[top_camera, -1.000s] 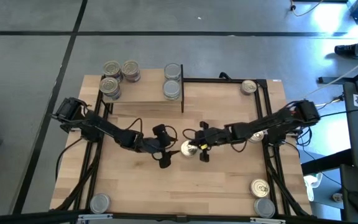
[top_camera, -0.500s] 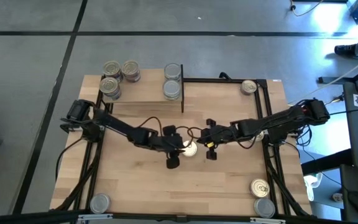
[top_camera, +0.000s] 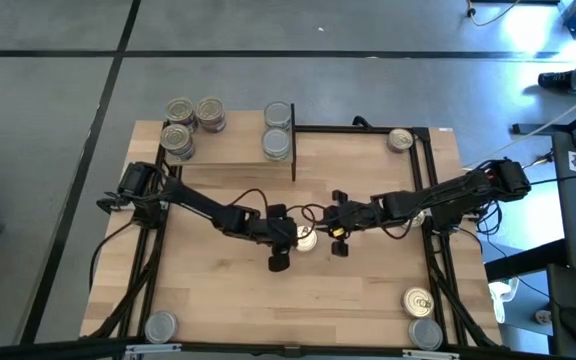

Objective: Stack canned seafood by type on shelf
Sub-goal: Put the blue tuna can on the shelf aligned with the other blue tuna can

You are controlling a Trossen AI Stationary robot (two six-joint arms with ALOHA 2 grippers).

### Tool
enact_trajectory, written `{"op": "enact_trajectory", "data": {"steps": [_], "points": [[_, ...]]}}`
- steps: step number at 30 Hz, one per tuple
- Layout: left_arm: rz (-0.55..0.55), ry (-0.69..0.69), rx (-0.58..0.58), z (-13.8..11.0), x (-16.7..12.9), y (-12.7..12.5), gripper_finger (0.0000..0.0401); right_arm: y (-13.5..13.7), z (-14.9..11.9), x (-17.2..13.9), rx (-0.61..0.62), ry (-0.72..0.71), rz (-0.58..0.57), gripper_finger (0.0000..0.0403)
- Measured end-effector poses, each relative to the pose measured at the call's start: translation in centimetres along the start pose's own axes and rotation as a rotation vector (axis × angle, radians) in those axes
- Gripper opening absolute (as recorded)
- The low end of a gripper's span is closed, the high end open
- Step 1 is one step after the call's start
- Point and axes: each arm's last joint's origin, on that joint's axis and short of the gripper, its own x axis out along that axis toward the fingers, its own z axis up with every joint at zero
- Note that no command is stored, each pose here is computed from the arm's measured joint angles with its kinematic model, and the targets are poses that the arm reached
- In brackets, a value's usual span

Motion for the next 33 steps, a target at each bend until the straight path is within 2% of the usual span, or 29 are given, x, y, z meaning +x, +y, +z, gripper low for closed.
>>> {"op": "enact_trajectory", "data": {"steps": [6,11,17,26,33], "points": [[0.022,-0.002,0.023,-0.5,0.0,0.2,0.0008,0.1,-0.1,0.0,-0.022,0.015,0.042,0.0168],[0.014,-0.040,0.022,-1.7,0.1,0.5,0.0002,0.9,-1.5,0.4,-0.130,-0.031,0.085,0.0209],[0.000,-0.092,0.003,-3.3,0.2,1.1,0.0002,2.2,-3.2,0.7,-0.301,-0.115,0.120,0.0220],[-0.017,-0.157,-0.049,-5.1,0.0,1.7,0.0003,2.5,-4.4,2.8,-0.617,-0.112,0.040,0.0221],[-0.016,-0.159,-0.049,-5.1,0.1,1.7,0.0004,2.8,-4.8,4.6,-0.742,-0.128,0.025,0.0225]]}}
